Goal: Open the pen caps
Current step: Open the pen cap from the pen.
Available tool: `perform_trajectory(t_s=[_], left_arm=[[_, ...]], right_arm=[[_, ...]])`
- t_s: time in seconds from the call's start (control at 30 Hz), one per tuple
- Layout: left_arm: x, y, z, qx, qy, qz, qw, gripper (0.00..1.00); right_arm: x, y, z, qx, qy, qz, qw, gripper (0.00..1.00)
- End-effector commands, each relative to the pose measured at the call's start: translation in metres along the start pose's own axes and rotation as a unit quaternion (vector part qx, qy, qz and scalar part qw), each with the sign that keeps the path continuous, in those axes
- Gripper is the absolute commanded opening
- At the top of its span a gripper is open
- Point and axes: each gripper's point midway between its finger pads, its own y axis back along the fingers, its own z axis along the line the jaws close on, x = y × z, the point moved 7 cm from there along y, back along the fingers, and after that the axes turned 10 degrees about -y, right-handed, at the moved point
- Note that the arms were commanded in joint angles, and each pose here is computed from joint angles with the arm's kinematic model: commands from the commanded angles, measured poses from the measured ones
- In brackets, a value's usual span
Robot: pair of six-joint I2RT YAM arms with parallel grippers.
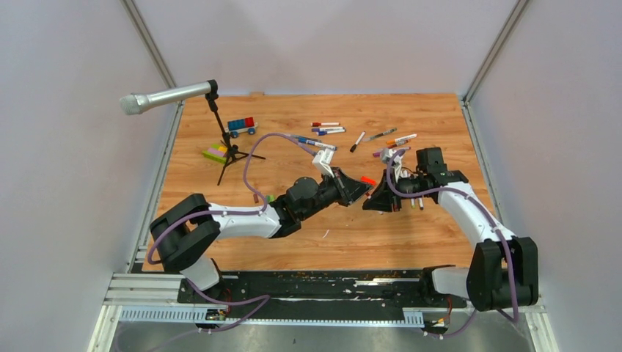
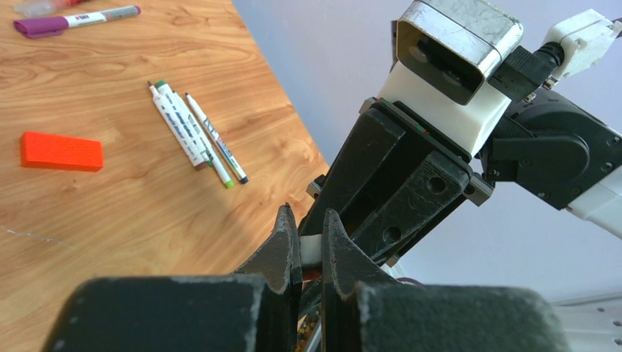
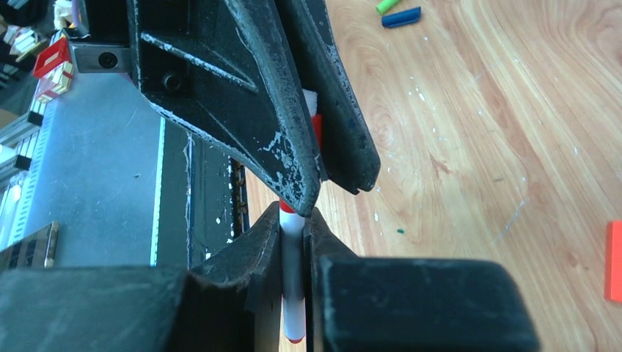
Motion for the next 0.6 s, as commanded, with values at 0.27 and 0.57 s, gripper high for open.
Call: perform_trajectory(t_s=[0.27, 0.57], left_arm=[[-0.124, 0.015, 0.03, -0.104, 0.007, -0.254, 0.962, 0.0], [-0.128, 0.041, 0.052, -0.133, 0.018, -0.272, 0.953, 0.0]], right_arm=[[0.015, 0.001, 0.002, -0.021, 0.024, 0.027, 0.999, 0.0], [0.022, 0.002, -0.005, -0.009, 0.018, 0.047, 0.999, 0.0]])
